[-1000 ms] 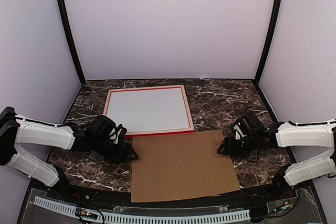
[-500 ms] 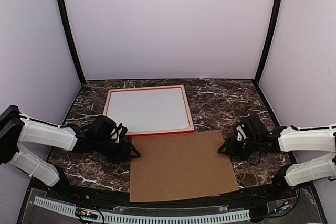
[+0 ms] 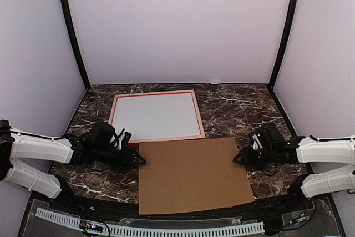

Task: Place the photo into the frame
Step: Pick up the backboard from the center of the board.

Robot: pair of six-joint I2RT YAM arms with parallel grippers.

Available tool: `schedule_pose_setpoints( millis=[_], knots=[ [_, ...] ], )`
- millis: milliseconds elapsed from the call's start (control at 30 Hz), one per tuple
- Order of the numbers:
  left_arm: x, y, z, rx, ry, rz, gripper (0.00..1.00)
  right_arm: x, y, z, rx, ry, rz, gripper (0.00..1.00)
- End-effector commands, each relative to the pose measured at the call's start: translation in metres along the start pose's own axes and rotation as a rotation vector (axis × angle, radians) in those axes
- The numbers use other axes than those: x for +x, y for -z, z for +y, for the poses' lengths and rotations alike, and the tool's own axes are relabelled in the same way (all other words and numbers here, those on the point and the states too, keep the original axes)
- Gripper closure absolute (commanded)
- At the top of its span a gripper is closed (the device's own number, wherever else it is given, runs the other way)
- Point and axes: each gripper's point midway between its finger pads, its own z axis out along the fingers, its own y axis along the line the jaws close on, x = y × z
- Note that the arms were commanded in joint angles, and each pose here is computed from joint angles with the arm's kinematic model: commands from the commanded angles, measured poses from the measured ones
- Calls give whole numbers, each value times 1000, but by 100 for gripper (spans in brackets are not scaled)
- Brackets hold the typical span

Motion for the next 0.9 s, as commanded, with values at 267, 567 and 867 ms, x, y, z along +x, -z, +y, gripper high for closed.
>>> schedule_pose_setpoints(
  millis=[267,567,867],
  knots=[
    [-10,34,-112,453,-259,-53,54,31,-4,3,-40,53,150,46],
    [-19,57,-143,552,-357,-132,54,28,-3,12,-81,147,145,46],
    [-32,62,-153,552,-324,-176,54,30,-3,21,-154,178,136,47]
  ],
)
